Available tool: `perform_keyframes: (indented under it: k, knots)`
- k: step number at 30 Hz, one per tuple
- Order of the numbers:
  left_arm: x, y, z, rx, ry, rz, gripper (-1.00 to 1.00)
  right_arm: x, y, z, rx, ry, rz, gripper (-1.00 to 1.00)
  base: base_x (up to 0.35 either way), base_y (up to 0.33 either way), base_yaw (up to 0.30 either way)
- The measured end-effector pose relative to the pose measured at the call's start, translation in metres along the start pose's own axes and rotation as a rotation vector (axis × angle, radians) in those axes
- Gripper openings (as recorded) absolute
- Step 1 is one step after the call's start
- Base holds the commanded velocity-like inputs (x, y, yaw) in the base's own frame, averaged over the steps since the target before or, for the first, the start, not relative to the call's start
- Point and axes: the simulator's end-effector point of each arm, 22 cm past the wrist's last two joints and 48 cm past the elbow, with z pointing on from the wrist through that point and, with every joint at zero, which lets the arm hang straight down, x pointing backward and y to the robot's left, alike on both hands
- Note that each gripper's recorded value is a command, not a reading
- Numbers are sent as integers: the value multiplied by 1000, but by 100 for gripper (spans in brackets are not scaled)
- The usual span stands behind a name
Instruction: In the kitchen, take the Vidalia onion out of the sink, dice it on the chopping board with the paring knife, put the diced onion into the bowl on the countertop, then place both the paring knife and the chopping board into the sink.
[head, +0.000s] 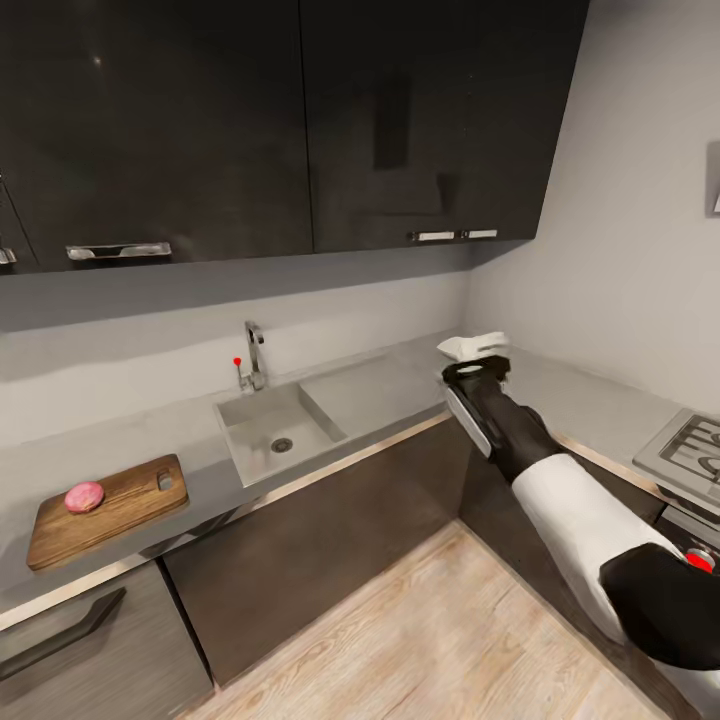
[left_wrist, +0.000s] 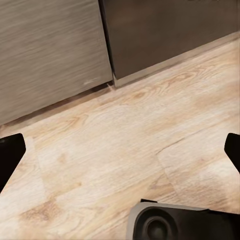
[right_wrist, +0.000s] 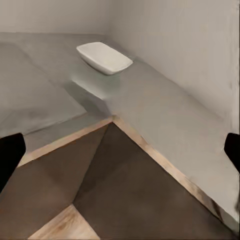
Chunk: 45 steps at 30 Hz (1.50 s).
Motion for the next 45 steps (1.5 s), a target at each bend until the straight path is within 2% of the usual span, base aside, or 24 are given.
perform_keyframes:
  k: [1, 2, 3, 4, 6, 8, 12, 13, 14, 16, 18, 22, 24, 30, 35, 45]
  knots:
    - [0, 0, 0, 0, -1, -1, 100, -16, -10, 3, 18, -3, -2, 100, 0, 0, 0]
    - [0, -2, 0, 3, 0, -1, 100, -24, -33, 23, 65, 68, -20, 100, 0, 0, 0]
    - [0, -3, 0, 5, -1, -1, 100, -84, -69, 21, 114, 29, 3, 100, 0, 0, 0]
    - [0, -3, -1, 5, -2, -1, 100, -105, -84, 19, 133, 21, 14, 100, 8, -17, 0]
    - [0, -3, 0, 5, -2, -1, 100, -117, -96, 19, 142, 27, 35, 100, 73, -80, 0]
    - [0, -4, 0, 6, -2, -1, 100, -120, -98, 20, 135, 36, 55, 100, 154, -152, 0]
    - [0, -9, -1, 10, 0, -9, 100, -116, -93, 24, 105, 44, 121, 100, 198, -192, 0]
    - [0, -11, -2, 11, 0, -11, 100, -107, -90, 28, 94, 58, 147, 100, 221, -211, 0]
    - [1, -12, -2, 11, 1, -13, 100, -84, -84, 37, 75, 102, 195, 100, 225, -211, 0]
    - [1, -12, -2, 11, 1, -15, 100, -69, -80, 42, 60, 132, 219, 100, 229, -211, 0]
    - [1, -13, -2, 10, 2, -15, 100, -54, -67, 47, 7, 159, 239, 100, 234, -208, 0]
    - [1, -13, -3, 11, 3, -15, 100, -37, -50, 51, -64, 184, 244, 100, 236, -208, 0]
    - [2, -13, -3, 10, 3, -15, 100, -31, -48, 53, -72, 187, 249, 100, 233, -214, 0]
    - [4, -12, -4, 9, 9, -13, 100, -20, -46, 58, -76, 179, 264, 100, 225, -204, 0]
    - [5, -12, -4, 9, 12, -12, 100, -1, -37, 60, -84, 201, 254, 100, 225, -182, 0]
    - [5, -12, -4, 9, 13, -12, 100, 5, -35, 60, -84, 207, 249, 100, 228, -172, 0]
